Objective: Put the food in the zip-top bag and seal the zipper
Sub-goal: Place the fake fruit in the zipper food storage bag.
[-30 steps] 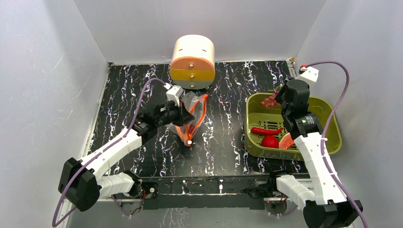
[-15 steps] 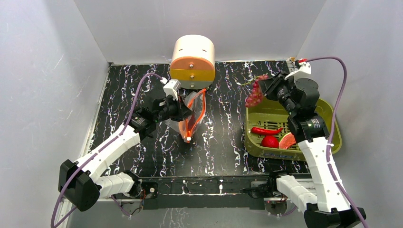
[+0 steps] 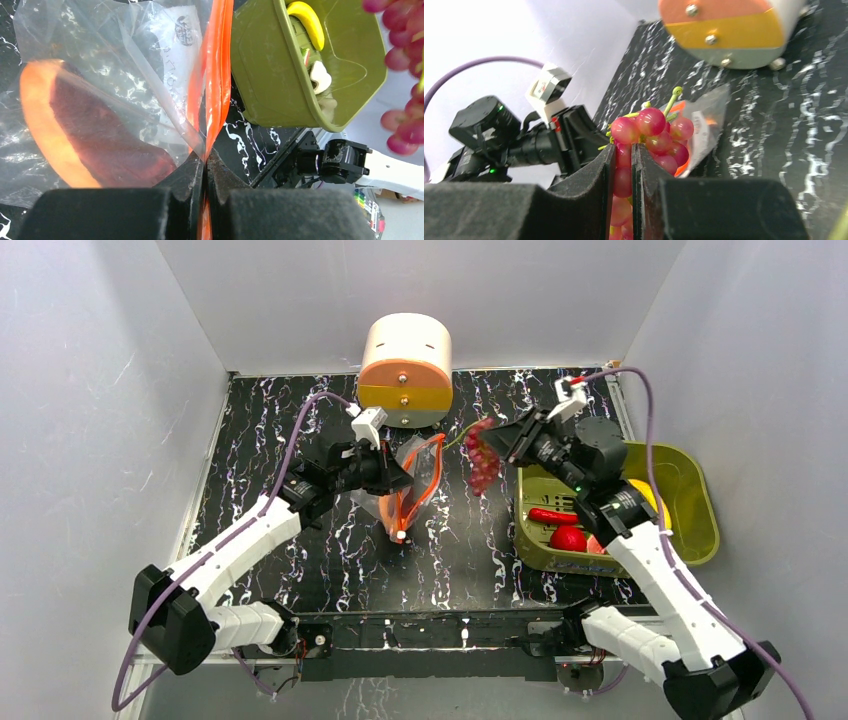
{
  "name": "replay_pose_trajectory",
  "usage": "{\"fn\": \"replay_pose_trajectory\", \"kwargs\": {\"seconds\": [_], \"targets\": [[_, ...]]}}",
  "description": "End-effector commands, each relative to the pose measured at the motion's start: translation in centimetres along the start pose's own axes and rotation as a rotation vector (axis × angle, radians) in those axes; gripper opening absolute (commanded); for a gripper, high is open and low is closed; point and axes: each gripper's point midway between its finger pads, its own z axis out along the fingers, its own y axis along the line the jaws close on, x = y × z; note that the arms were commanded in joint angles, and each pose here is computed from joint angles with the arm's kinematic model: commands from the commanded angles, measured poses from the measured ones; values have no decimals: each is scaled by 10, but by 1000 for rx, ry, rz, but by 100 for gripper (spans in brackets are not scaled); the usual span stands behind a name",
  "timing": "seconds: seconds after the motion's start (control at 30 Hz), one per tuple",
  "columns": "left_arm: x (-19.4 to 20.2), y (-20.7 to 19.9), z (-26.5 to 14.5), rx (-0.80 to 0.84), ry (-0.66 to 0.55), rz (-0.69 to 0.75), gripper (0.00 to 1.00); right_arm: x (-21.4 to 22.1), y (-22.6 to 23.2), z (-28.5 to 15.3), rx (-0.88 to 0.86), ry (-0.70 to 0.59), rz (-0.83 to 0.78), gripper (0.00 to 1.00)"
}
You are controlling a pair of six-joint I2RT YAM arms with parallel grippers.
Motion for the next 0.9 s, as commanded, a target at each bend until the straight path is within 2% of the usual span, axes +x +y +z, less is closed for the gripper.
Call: {"fn": "replay_pose_trajectory", "kwargs": {"seconds": [0.0,0.13,0.3,0.73,0.87], "targets": [[-15,-26,-18,75,-39,4,0,7,52,16,-167,-14,7,2],[-11,-28,-24,84,-34,6,0,41,70,34,-173,49,-7,3],[-12,-33,-31,108,-56,10,0,81,68,54,-140,109,-9,3],[-4,-38,-38,157,-56,54,0,116,10,87,84,113,32,4],[-1,-40,-37,176,-40,51,0,112,-21,91,278,69,102,3]]}}
